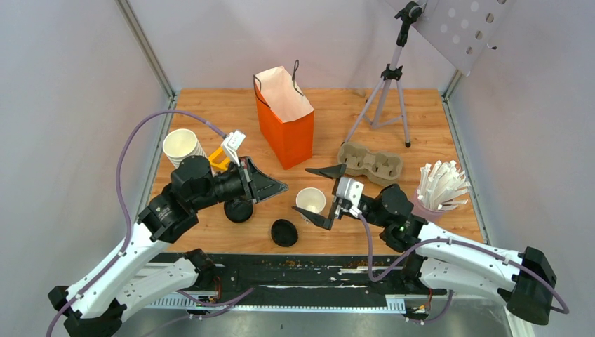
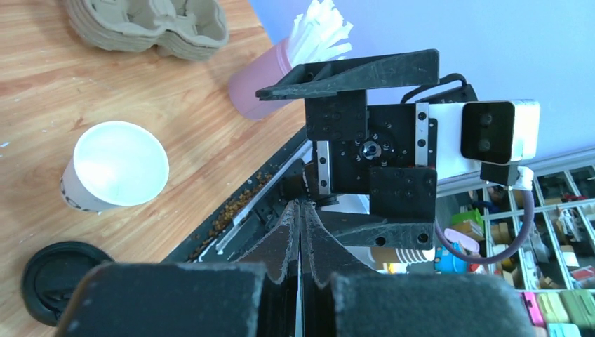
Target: Pack the takeout coffee
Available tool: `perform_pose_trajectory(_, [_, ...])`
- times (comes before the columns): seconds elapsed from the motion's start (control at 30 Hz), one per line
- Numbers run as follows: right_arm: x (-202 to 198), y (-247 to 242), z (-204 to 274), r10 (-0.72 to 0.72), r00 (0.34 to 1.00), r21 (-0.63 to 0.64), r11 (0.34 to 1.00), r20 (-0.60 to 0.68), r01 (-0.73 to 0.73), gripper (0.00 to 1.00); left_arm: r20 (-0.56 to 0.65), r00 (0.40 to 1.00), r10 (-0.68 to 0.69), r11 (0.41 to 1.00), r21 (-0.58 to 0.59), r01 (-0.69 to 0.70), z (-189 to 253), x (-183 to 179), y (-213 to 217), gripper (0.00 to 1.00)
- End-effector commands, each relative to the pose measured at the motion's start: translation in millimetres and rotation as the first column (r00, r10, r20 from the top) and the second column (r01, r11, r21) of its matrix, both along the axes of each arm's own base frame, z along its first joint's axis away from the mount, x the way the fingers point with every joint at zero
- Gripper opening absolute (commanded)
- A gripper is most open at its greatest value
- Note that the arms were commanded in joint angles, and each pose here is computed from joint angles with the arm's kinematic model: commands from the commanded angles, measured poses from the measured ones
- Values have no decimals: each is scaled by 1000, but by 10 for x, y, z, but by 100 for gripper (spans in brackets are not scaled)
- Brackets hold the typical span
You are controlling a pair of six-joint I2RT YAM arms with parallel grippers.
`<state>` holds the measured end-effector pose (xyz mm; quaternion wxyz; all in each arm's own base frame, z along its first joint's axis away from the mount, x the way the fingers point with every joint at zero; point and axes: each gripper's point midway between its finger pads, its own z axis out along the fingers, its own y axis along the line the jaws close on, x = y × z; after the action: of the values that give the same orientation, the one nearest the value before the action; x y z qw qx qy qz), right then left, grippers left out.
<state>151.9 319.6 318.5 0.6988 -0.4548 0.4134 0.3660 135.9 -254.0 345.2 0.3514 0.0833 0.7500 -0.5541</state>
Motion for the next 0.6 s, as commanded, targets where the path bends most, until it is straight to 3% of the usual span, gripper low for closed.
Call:
perform_pose_trajectory(0.0, [91, -72, 160, -88, 996, 71, 994, 10, 88, 99, 61, 997, 54, 991, 119, -61, -125, 96, 131, 4])
perform_pose_trajectory(0.13, [152, -259, 185, -157, 978, 86, 982, -135, 169, 97, 34, 990, 139, 900, 413, -140, -869, 249, 406, 30])
perform_pose_trajectory(0.33, [177, -625, 229, -244, 898, 90, 951, -366, 295, 96, -109, 972, 206, 754, 651, -87, -1936, 297, 551, 37])
perform_pose_trajectory(0.57, [111, -921, 334, -277, 839, 86, 931, -468, 356, 93, -132, 965, 226, 638, 769, -44, -2516, 318, 555, 37])
